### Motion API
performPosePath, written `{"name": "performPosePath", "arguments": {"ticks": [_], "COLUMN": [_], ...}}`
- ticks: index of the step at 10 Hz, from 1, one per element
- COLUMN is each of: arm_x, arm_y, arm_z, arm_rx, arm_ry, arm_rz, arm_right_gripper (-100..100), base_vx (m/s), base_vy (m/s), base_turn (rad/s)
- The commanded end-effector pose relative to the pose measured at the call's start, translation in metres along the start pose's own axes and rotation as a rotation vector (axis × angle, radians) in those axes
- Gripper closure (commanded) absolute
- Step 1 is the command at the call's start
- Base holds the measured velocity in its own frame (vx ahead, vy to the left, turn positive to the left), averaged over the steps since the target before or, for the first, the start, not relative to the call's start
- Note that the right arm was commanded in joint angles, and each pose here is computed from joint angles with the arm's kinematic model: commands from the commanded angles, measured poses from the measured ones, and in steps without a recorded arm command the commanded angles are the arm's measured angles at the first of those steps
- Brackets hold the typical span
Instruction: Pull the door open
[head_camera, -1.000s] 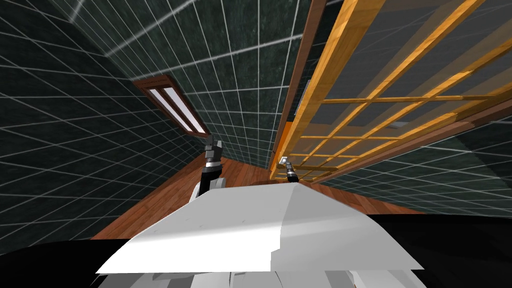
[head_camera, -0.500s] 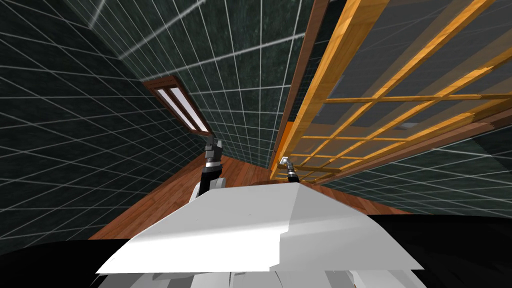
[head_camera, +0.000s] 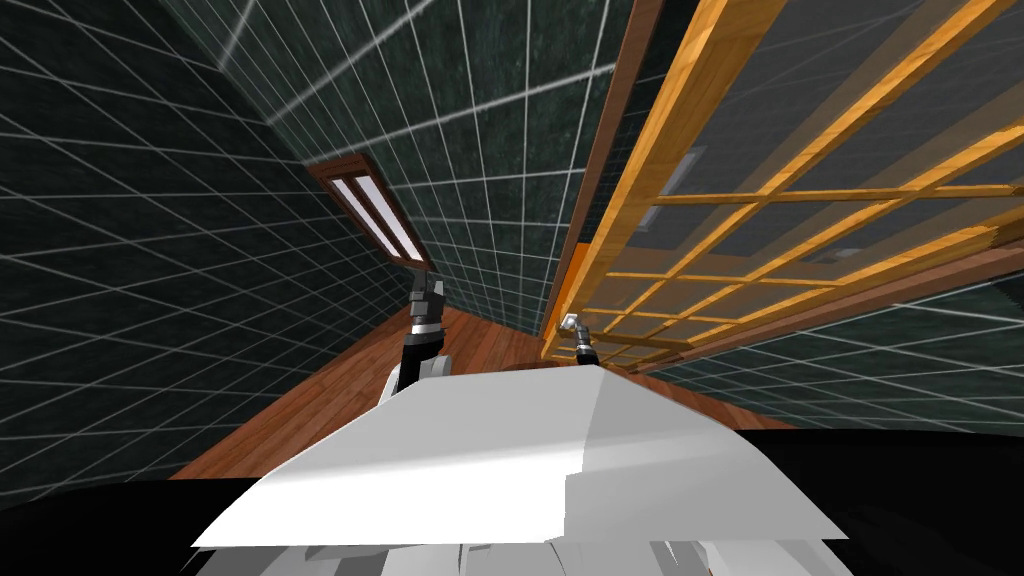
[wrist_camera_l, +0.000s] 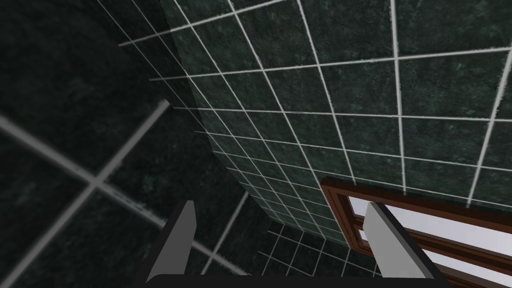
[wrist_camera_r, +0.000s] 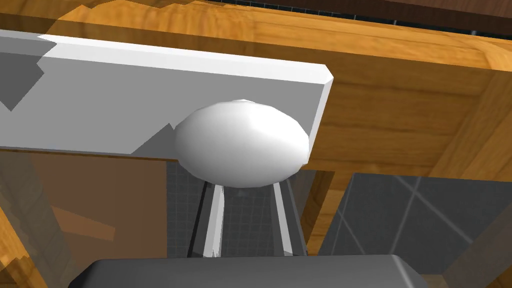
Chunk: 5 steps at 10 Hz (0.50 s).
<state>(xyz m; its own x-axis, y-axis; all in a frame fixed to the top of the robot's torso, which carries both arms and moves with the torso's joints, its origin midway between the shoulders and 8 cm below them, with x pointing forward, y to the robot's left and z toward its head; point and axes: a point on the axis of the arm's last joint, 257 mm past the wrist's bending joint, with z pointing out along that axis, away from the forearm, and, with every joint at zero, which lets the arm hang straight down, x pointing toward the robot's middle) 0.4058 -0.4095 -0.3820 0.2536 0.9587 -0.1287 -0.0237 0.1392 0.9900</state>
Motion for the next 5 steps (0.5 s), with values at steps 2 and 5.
{"name": "performPosePath", "arguments": {"ticks": [2,5], "arm_x": [0.006,-0.002], "arm_y": [0.007,0.006], "arm_z": [0.0027,0.0015], "arm_rx": [-0.019,-0.018], "arm_ry": [0.002,-0.020], "arm_rz": [0.092,0.193], "arm_right_gripper": [100,100], "base_vx": [-0.035,-0.044], "base_vy": [-0.011,-0.020], "base_turn": [0.061,0.092]}}
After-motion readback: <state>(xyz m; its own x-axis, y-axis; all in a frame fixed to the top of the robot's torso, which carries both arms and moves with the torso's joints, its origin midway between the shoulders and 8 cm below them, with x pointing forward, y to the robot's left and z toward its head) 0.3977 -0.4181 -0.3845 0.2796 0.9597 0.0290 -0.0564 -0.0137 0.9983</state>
